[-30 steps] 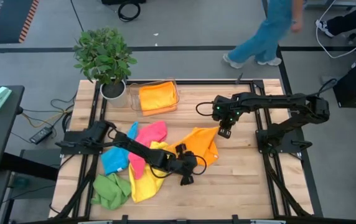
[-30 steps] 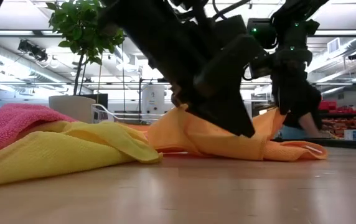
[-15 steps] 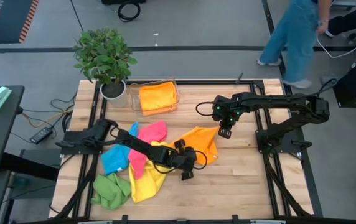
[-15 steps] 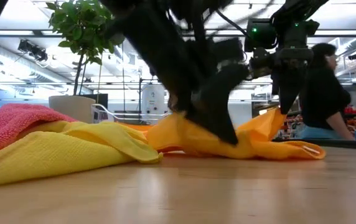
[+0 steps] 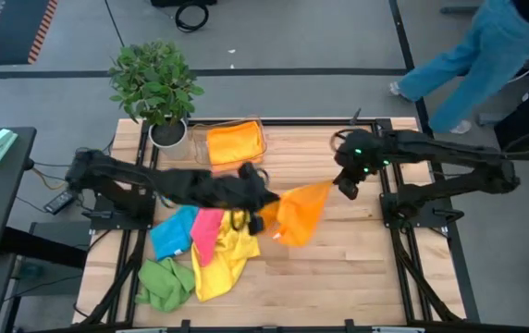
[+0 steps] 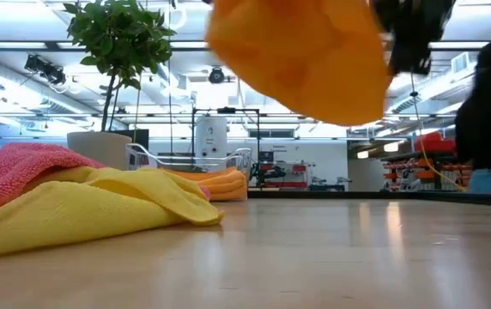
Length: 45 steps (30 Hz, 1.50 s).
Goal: Fold microfiber towels
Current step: Fold the orange microfiber cloth
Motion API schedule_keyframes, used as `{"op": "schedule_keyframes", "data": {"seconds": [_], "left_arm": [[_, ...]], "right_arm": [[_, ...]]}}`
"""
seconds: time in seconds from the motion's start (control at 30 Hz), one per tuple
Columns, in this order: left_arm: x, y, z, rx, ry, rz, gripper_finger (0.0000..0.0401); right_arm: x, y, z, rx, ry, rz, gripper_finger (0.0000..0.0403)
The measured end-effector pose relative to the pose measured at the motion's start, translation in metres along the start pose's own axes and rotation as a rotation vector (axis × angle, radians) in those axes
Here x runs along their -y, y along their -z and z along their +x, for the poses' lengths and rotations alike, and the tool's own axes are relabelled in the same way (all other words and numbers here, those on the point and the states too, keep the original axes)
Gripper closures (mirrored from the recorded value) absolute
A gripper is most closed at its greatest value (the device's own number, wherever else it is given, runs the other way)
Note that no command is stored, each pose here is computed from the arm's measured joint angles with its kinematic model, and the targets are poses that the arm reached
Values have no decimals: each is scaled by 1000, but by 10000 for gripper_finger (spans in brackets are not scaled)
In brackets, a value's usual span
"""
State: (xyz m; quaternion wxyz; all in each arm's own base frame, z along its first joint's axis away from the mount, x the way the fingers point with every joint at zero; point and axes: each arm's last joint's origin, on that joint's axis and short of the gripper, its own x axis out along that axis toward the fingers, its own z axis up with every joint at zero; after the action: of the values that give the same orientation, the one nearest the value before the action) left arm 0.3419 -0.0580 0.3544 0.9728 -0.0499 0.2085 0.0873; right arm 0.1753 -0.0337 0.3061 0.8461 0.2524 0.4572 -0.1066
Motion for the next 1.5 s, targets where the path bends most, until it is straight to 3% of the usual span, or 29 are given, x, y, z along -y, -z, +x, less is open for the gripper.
{"op": "schedule_keyframes", "data": {"seconds": [0.07,0.17,0.27,0.37,0.47,0.53,0.63,0.7,0.83,1.0,1.1,1.3,1.5], "left_arm": [[-13,-5,-10,-17,9,-32,389],[-23,0,-9,-87,-24,-109,368],[-31,19,6,-292,47,-204,331],[-39,50,21,-594,64,-244,289],[-46,64,33,-697,34,-211,251],[-42,66,47,-650,67,-151,232],[-26,76,65,-610,116,62,219],[-16,82,78,-556,57,165,219],[-15,89,111,-425,-44,187,233],[-34,129,146,-584,-28,465,254],[-38,140,157,-607,-5,591,261],[-48,149,166,-639,-1,698,258],[-56,150,168,-653,2,722,264]], "right_arm": [[-11,5,-10,36,-14,22,400],[-14,15,-1,-12,23,66,400],[-5,31,28,-143,74,93,400],[12,46,57,-258,120,144,400],[30,57,75,-329,145,223,400],[38,62,81,-349,148,259,400],[44,64,85,-346,139,283,400],[44,62,85,-335,128,287,400],[42,59,86,-291,104,277,400],[40,53,87,-239,72,270,400],[40,52,88,-231,60,268,400],[40,52,88,-231,53,254,400],[40,52,88,-231,48,240,400]]}}
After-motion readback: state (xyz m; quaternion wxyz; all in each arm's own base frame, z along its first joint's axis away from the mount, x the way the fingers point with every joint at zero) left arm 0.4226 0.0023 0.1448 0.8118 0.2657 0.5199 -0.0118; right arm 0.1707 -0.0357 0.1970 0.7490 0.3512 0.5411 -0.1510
